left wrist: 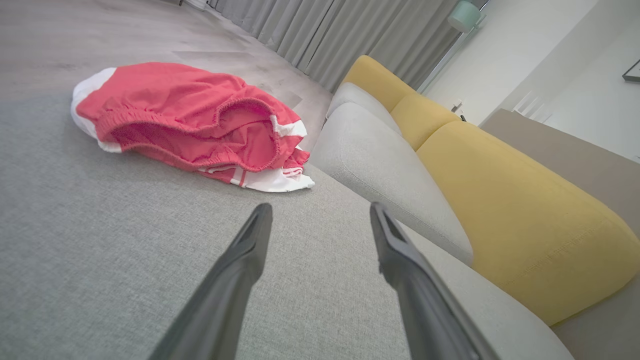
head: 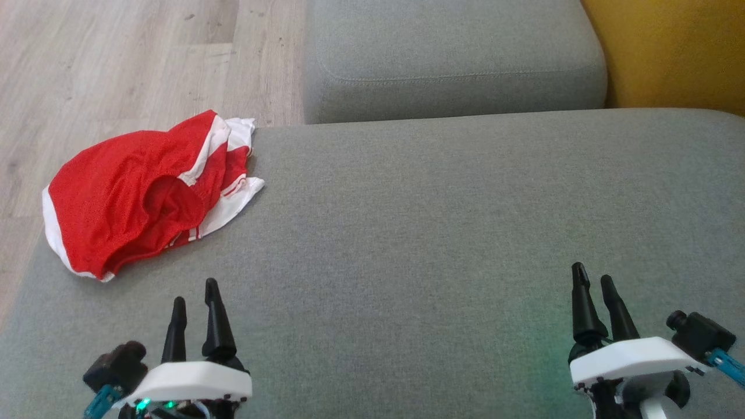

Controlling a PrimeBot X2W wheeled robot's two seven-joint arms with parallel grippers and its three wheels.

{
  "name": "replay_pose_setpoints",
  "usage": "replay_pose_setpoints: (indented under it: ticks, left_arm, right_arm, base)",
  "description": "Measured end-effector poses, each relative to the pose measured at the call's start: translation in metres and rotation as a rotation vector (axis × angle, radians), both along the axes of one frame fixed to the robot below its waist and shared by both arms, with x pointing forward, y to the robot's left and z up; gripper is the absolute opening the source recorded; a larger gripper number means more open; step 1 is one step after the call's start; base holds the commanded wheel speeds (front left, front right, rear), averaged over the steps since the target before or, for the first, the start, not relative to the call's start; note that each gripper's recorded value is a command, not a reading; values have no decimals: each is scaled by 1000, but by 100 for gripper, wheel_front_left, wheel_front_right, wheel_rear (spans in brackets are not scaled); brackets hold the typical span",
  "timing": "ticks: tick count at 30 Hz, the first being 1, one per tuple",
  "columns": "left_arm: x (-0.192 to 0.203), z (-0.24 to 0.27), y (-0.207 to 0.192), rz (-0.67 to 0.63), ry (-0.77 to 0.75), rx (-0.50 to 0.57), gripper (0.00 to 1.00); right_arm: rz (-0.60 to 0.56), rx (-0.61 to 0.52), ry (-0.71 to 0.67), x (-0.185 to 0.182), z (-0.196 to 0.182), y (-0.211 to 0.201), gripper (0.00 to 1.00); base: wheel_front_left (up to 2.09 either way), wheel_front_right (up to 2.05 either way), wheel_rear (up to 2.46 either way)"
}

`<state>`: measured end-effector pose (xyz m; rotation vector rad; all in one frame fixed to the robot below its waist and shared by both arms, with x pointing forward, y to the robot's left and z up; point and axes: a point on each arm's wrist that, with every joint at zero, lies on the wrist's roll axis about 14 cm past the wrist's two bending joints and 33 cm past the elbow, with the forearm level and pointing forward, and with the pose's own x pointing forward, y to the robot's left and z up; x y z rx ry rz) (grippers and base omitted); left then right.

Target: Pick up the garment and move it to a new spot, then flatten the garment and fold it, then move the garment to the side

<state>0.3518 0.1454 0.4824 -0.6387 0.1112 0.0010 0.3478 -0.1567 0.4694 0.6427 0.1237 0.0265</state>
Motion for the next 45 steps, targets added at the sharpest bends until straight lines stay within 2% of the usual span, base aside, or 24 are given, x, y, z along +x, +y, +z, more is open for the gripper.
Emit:
replay_pose_setpoints:
  ticks: [28,45]
  left_arm:
    - [-8,11,-17,-50,-95,348,100]
    - [-15,9,-24,-72,-147,589,100]
  right_arm:
    - [80,-332,-122,-2,18,14,100]
    - [140,-542,-165,-8,15,21,100]
  base:
    - [0,0,0]
    - [0,0,0]
